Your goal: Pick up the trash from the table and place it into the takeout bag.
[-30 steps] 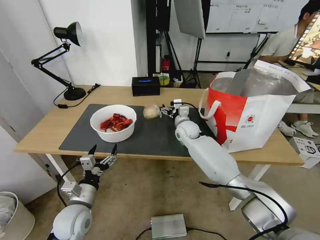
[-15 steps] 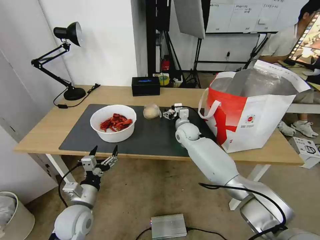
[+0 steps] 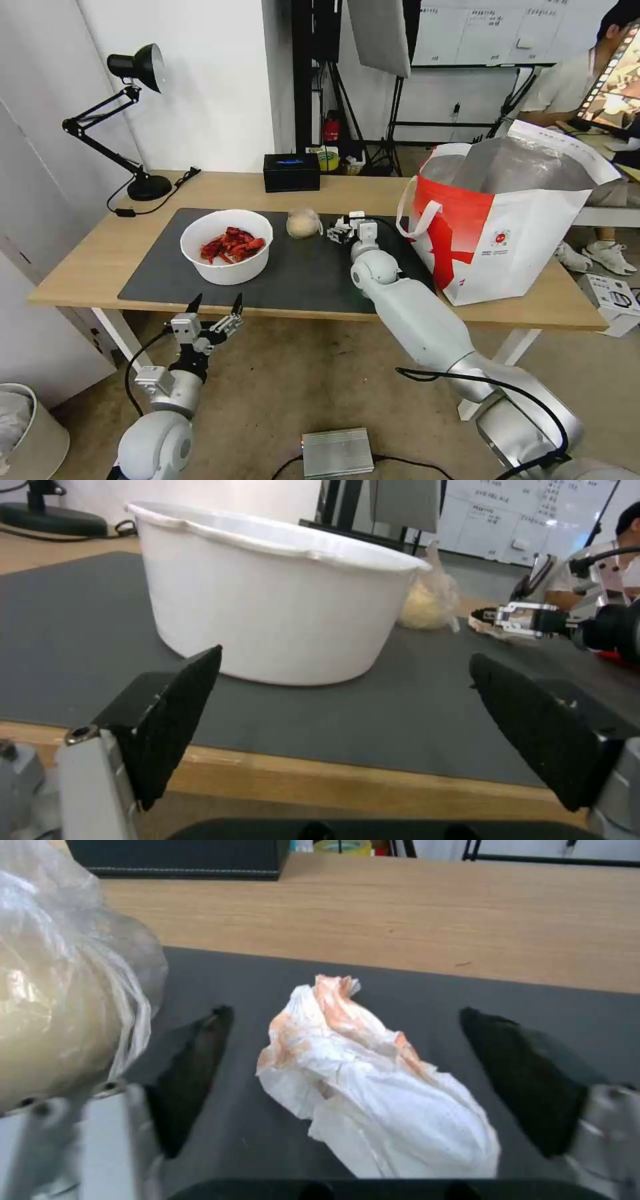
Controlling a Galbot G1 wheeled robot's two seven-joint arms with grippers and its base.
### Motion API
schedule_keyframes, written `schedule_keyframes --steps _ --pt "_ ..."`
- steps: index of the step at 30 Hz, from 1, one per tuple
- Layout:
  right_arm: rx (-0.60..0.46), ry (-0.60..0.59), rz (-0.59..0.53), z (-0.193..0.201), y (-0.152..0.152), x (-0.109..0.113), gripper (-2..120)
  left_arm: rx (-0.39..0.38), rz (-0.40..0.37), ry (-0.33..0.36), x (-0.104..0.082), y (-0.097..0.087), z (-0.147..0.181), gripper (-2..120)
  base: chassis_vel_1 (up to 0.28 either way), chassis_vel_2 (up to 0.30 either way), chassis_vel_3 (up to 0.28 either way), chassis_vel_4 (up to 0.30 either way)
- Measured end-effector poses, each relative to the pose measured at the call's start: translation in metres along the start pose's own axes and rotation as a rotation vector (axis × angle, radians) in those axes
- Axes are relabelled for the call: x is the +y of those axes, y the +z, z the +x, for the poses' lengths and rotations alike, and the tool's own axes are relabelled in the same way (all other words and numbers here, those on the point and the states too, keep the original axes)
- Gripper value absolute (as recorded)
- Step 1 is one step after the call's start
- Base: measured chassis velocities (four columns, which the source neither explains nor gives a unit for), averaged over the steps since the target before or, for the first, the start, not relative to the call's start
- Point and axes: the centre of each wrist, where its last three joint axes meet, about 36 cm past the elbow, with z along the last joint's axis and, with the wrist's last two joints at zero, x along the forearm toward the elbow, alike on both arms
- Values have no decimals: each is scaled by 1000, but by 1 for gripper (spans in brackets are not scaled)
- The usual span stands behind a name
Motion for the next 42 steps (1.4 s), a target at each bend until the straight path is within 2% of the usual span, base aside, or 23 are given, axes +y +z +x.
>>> schedule_keyframes --steps 4,5,8,9,16,17,20,21,23,29,42 --pt "9 -2 -2 -1 1 3 68 -1 -2 -3 1 0 0 100 0 0 0 0" --pt "9 -2 -2 -1 1 3 68 -1 -2 -3 1 0 0 100 0 0 0 0" --pt "19 3 -11 0 4 5 52 0 -4 -8 1 0 2 100 0 0 0 0" --pt "19 3 -11 0 4 5 52 0 -4 -8 1 0 2 100 0 0 0 0" --pt "35 9 -14 0 10 6 22 1 1 -14 -3 5 4 100 0 0 0 0" --pt "35 9 -14 0 10 6 22 1 1 -14 -3 5 4 100 0 0 0 0" --pt "37 8 -13 0 12 7 7 0 1 -15 -3 6 3 100 0 0 0 0" --pt "37 8 -13 0 12 7 7 0 1 -15 -3 6 3 100 0 0 0 0" --pt "38 7 -14 0 13 8 0 0 3 -17 -4 6 3 100 0 0 0 0" --pt "23 4 -12 2 13 8 0 -1 5 -21 -4 7 3 100 0 0 0 0" --pt "-164 -74 67 23 -3 0 0 -16 2 -37 7 4 1 100 0 0 0 0"
